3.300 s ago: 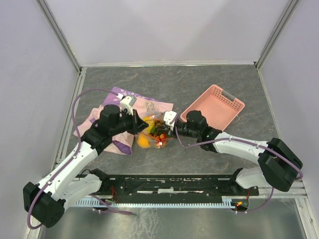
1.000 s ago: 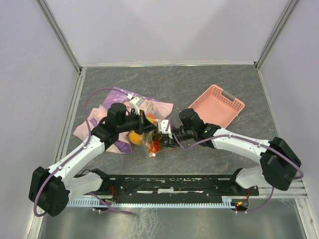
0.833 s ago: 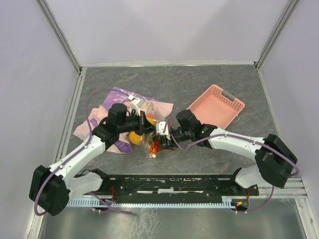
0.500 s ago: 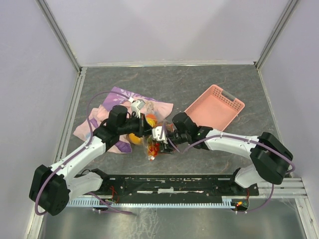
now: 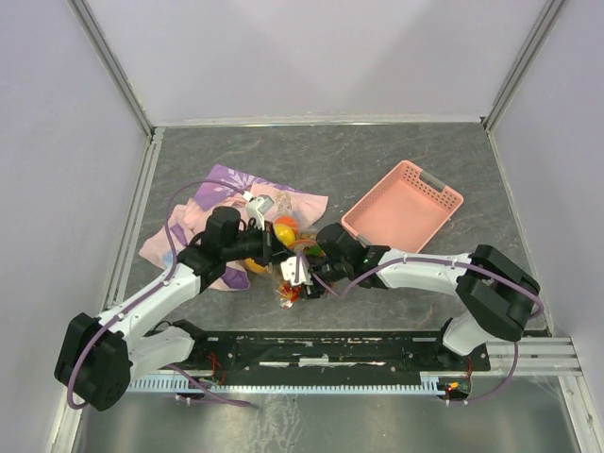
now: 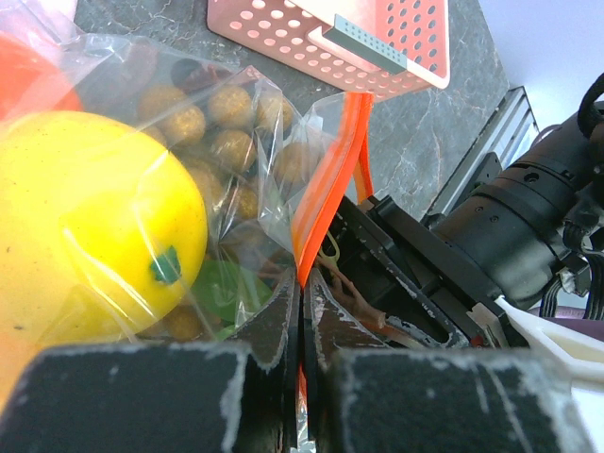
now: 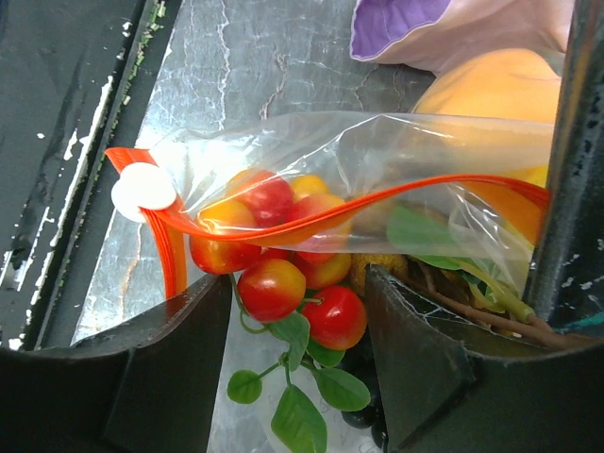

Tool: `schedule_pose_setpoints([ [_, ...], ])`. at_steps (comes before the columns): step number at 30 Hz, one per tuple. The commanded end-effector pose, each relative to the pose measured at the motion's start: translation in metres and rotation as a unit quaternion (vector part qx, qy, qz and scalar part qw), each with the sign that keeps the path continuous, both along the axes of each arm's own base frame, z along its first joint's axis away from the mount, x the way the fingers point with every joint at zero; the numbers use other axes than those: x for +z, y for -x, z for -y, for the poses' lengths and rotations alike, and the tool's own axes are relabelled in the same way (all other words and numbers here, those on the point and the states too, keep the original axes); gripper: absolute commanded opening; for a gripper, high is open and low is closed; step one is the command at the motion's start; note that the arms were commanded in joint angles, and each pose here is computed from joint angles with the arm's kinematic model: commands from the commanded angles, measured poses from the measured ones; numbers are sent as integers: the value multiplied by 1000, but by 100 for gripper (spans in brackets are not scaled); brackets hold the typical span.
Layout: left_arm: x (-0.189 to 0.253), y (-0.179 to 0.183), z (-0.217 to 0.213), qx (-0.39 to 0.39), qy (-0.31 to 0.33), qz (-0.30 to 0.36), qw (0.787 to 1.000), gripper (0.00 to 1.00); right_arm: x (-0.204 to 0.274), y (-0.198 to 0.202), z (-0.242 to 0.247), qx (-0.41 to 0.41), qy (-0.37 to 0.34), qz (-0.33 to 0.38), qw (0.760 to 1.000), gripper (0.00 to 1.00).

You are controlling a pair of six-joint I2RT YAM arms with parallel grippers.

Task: Open the zip-top bag and remove the fake food
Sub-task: Pick up the fake fruit from the zipper food storage bag.

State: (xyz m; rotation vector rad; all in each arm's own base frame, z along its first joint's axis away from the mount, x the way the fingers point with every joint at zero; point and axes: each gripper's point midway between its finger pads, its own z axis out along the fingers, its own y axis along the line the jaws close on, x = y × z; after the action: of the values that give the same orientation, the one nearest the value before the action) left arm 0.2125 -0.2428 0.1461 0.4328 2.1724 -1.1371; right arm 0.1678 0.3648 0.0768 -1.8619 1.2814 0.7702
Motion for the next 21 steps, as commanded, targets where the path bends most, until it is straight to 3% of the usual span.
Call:
schedule_pose_setpoints([
  [1, 10, 4, 3, -3, 25, 5, 1000, 3, -7, -14, 5, -23, 19, 33, 999, 65],
  [9, 12, 4, 1, -4, 19, 11, 1000, 3, -23, -29, 11, -51, 61, 49, 996, 60],
  [16, 10, 5, -1, -4, 11, 12, 1000, 3, -17, -26, 9, -48, 55, 44, 996, 40],
  [21, 5, 6, -4, -1, 1, 10, 1000, 3, 5, -26, 7, -60, 7, 52, 997, 27],
])
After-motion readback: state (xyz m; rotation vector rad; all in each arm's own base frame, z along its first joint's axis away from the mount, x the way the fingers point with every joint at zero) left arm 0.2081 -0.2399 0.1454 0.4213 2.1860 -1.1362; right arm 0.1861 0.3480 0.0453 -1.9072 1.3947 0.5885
